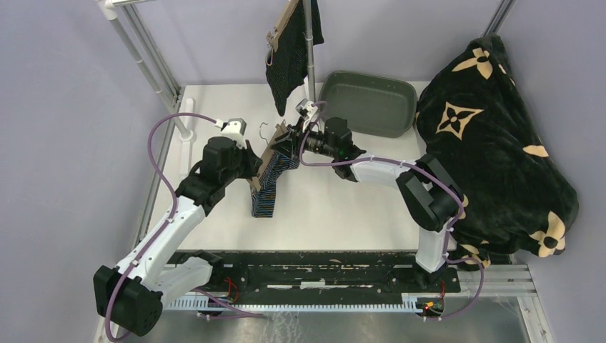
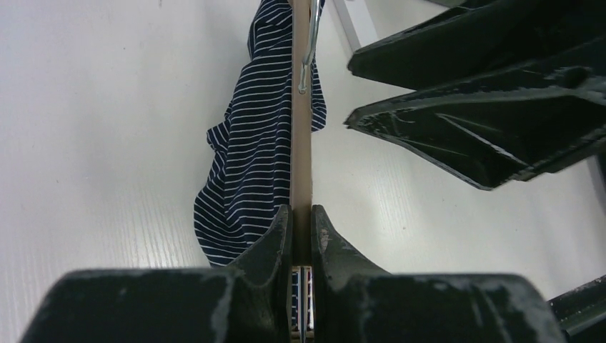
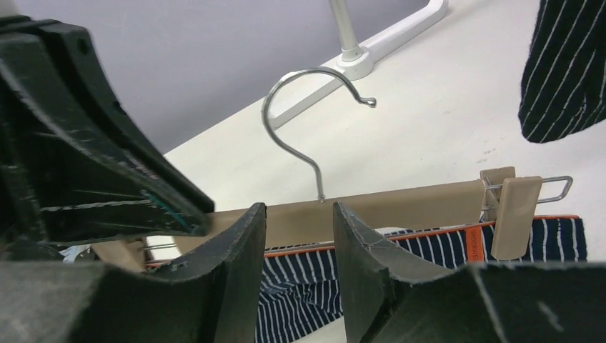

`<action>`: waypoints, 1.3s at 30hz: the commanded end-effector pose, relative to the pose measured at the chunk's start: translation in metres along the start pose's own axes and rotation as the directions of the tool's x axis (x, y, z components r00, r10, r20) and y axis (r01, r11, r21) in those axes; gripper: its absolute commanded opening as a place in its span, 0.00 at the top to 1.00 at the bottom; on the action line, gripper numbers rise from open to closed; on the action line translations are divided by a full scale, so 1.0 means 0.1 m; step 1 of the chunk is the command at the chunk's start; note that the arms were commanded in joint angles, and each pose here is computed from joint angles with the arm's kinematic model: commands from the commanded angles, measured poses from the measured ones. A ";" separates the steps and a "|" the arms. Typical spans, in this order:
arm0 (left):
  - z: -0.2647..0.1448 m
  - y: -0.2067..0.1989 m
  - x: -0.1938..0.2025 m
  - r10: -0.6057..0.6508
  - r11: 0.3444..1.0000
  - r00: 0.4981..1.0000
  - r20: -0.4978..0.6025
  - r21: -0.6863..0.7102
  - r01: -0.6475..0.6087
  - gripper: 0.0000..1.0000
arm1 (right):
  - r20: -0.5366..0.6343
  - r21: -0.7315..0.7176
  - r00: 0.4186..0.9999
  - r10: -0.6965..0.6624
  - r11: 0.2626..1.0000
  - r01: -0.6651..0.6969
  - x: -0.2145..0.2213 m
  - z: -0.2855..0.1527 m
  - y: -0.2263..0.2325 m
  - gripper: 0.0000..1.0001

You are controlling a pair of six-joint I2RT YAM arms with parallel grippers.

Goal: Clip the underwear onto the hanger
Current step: Adjust the hanger.

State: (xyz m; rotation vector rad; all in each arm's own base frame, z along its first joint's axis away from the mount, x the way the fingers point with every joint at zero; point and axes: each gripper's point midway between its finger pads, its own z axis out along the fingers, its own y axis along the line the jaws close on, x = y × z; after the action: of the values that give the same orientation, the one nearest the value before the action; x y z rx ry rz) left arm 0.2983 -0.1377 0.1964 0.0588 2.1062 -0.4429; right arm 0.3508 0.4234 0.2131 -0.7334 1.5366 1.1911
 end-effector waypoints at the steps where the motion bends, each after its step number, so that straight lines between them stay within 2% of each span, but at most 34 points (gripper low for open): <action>1: -0.10 -0.19 -0.30 -0.050 0.996 0.992 0.116 0.076 0.041 0.97 | 0.096 -0.071 0.992 -0.082 0.993 0.089 -0.28 0.19 0.09 0.53; 12: -0.09 -0.26 -0.24 -0.045 0.994 0.993 0.110 0.105 0.034 0.97 | 0.085 -0.090 0.993 -0.078 0.992 0.085 -0.21 0.42 0.05 0.55; 16: -0.10 -0.29 -0.24 -0.044 0.993 0.992 0.114 0.114 0.031 0.97 | 0.081 -0.093 0.994 -0.077 0.992 0.085 -0.19 0.46 0.04 0.67; 19: -0.11 -0.30 -0.27 -0.044 0.993 0.992 0.121 0.115 0.030 0.97 | 0.082 -0.093 0.994 -0.076 0.992 0.084 -0.18 0.47 0.05 0.87; 25: -0.09 -0.31 -0.28 -0.051 0.993 0.992 0.116 0.113 0.038 0.97 | 0.099 -0.087 0.991 -0.089 0.991 0.098 -0.20 0.43 0.06 0.98; 28: -0.06 -0.31 -0.25 -0.051 0.993 0.994 0.101 0.113 0.040 0.96 | 0.116 -0.089 0.988 -0.100 0.990 0.111 -0.21 0.40 0.07 0.99; 39: 0.03 -0.41 -0.12 -0.039 0.985 0.999 0.030 0.168 0.033 0.75 | 0.179 -0.114 0.971 -0.159 0.977 0.181 -0.35 0.29 0.20 0.99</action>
State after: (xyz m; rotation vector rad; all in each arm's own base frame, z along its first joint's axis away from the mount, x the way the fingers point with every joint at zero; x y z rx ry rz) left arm 0.2950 -0.1558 0.1991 0.0913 2.0798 -0.5230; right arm 0.3689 0.4520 0.1841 -0.7846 1.4739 1.1725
